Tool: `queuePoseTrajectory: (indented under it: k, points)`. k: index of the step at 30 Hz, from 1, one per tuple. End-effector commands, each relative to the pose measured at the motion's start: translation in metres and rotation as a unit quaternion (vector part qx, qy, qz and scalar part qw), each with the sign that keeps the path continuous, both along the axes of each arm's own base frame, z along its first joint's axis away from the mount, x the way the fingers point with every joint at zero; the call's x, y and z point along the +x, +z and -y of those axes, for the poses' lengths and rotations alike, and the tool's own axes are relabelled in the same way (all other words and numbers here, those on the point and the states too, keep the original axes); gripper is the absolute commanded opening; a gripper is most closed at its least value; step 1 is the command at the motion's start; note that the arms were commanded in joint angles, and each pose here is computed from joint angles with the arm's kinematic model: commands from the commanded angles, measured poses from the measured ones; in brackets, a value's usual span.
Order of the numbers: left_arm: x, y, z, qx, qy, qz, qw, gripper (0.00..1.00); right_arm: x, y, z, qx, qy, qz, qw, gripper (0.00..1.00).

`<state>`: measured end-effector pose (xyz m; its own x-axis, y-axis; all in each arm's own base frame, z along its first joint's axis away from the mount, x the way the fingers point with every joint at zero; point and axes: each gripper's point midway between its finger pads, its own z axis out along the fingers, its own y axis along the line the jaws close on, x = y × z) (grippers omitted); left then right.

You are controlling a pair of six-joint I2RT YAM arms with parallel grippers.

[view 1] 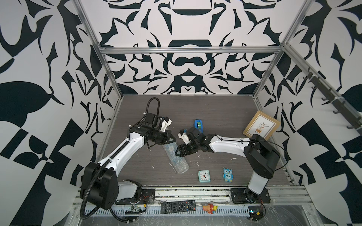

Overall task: Wrap wine bottles in bubble wrap
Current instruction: Stick the tape on the bubble wrap.

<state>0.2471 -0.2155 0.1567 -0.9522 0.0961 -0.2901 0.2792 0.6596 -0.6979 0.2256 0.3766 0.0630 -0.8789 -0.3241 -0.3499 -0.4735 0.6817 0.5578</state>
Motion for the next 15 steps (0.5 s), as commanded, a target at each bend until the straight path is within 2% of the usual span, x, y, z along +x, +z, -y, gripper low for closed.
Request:
queuePoseTrajectory:
  k: [1, 8, 15]
  points:
    - [-0.003, -0.003, -0.003, -0.017, 0.011, -0.021, 1.0, 0.0, -0.001, 0.002, -0.001, -0.006, 0.01, 0.011, 1.0, 0.75]
    - [-0.006, -0.025, -0.028, -0.026, 0.049, -0.058, 0.997, 0.0, 0.0, 0.0, 0.001, -0.015, 0.01, 0.017, 1.0, 0.75]
    - [-0.007, -0.027, -0.028, -0.045, 0.053, -0.076, 0.995, 0.0, 0.001, -0.001, 0.0, -0.016, 0.012, 0.019, 1.0, 0.75]
